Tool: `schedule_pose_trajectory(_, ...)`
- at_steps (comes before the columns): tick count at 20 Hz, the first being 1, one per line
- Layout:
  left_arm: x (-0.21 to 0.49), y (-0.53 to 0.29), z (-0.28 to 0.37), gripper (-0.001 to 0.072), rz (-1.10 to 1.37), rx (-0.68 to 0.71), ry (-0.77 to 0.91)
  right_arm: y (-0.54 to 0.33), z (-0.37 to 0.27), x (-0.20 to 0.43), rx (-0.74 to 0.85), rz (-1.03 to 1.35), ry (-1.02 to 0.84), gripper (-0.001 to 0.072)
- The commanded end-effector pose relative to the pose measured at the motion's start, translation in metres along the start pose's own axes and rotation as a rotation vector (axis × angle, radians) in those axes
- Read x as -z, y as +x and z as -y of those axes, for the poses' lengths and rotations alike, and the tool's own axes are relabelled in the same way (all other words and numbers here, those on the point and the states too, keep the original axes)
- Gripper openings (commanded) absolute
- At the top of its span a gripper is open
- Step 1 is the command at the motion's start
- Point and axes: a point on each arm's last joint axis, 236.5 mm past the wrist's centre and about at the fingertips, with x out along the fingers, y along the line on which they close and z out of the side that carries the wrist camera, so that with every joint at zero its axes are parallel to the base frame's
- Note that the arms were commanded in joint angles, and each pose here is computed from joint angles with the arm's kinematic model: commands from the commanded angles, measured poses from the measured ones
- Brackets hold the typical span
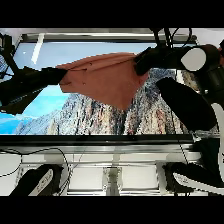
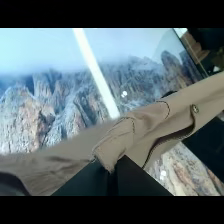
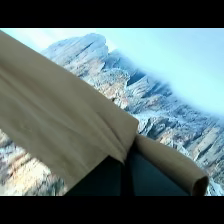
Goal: Fold the clothes and pants, and hang the long-sleeved shirts on hangers.
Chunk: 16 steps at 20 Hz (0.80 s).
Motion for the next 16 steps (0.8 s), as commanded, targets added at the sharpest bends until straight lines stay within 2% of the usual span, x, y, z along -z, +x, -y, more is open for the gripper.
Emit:
schedule_pose_trajectory(1, 0.028, -0.002, -0.014, 0.0021, -0.115, -0.057, -0.012, -0.015, -0.027, 0.048, -0.125, -0.223, -0.068, 0.0006)
schedule_pose_trajectory(4, 0.083, -0.019, -0.055, 0.0021, -0.340, -0.248, -0.088, -0.039, -0.078, 0.098, -0.359, -0.438, -0.047, 0.0006)
schedule_pose_trajectory(6, 0.111, -0.035, -0.074, 0.0021, -0.455, -0.345, -0.120, -0.049, -0.110, 0.107, -0.508, -0.473, -0.013, 0.0005)
schedule_pose_trajectory(9, 0.146, -0.052, -0.081, 0.0021, -0.594, -0.396, -0.179, -0.046, -0.149, 0.114, -0.671, -0.472, 0.057, 0.0006)
schedule_pose_trajectory(13, 0.186, -0.070, -0.090, 0.0021, -0.733, -0.454, -0.238, -0.024, -0.180, 0.152, -0.712, -0.554, 0.078, 0.0006)
schedule_pose_trajectory(16, 0.205, -0.077, -0.100, 0.0021, -0.777, -0.503, -0.275, 0.004, -0.182, 0.169, -0.660, -0.540, 0.117, 0.0006)
